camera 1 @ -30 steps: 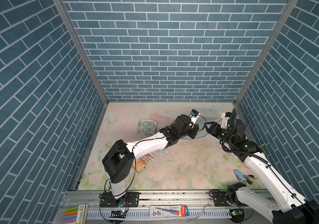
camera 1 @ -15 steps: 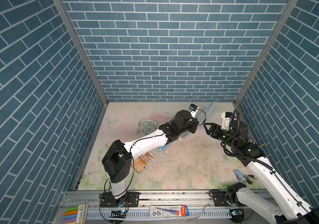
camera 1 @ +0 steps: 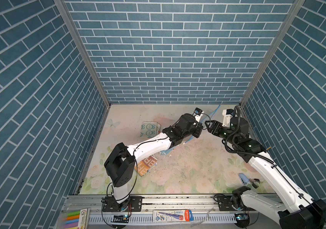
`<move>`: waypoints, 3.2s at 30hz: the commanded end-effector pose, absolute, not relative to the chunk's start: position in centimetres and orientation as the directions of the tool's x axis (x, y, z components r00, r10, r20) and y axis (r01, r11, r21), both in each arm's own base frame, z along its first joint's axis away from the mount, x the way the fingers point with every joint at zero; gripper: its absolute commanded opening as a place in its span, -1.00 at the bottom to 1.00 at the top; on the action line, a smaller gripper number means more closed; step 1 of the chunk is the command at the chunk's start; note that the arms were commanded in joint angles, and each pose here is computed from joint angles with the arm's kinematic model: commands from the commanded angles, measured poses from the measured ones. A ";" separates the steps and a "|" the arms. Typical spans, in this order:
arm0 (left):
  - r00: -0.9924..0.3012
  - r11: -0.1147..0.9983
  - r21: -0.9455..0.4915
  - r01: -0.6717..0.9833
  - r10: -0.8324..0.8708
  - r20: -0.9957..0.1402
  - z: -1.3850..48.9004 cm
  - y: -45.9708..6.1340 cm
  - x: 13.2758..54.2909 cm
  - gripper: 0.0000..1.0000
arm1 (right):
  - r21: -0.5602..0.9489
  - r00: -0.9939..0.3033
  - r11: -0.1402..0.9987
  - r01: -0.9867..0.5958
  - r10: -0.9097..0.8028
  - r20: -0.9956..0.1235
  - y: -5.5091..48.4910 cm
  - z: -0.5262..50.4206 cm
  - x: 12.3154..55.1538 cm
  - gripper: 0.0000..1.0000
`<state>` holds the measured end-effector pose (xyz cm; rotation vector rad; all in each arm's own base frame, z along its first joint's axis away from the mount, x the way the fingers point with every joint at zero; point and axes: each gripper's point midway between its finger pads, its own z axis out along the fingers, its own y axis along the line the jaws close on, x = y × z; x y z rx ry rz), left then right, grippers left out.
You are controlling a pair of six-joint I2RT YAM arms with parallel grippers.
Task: Place the folded towel into the vacuum bag
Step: Open the vacuum bag at the center of the board.
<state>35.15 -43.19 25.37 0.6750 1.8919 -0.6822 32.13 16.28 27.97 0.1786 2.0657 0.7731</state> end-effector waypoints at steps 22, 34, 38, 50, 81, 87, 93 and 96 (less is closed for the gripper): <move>-0.249 0.722 -0.064 0.689 0.153 -0.957 28.9 -41.2 35.2 -1.00 | 0.634 -0.556 0.769 -0.085 0.491 -0.671 16.0 27.9 33.2 0.16; -0.272 0.702 -0.095 0.705 0.145 -0.951 28.5 -41.7 34.1 -1.00 | 0.657 -0.535 0.751 -0.060 0.532 -0.656 16.3 29.0 34.7 0.21; -0.285 0.701 -0.111 0.705 0.136 -0.949 28.3 -41.9 34.1 -1.00 | 0.664 -0.510 0.744 -0.076 0.543 -0.667 16.1 29.9 34.3 0.22; -0.283 0.687 -0.121 0.716 0.128 -0.951 29.1 -42.0 33.6 -1.00 | 0.628 -0.519 0.778 0.014 0.543 -0.660 16.1 28.0 36.8 0.25; 0.020 0.924 0.131 0.361 0.133 -0.991 38.4 -34.0 36.2 -1.00 | 0.575 -0.610 0.810 -0.113 0.400 -0.684 21.5 30.2 37.7 -1.00; -0.035 0.918 0.145 0.370 0.170 -0.985 34.3 -35.1 36.6 -1.00 | 0.546 -0.656 0.838 -0.021 0.401 -0.640 19.5 25.7 35.2 -1.00; -0.071 0.913 0.152 0.379 0.193 -0.979 31.1 -36.5 36.0 -1.00 | 0.468 -0.670 0.874 0.129 0.425 -0.609 16.0 21.4 33.2 -1.00; -0.098 0.893 0.156 0.422 0.216 -0.971 29.8 -37.6 35.1 -1.00 | 0.466 -0.654 0.875 0.132 0.430 -0.623 15.4 21.3 33.0 -1.00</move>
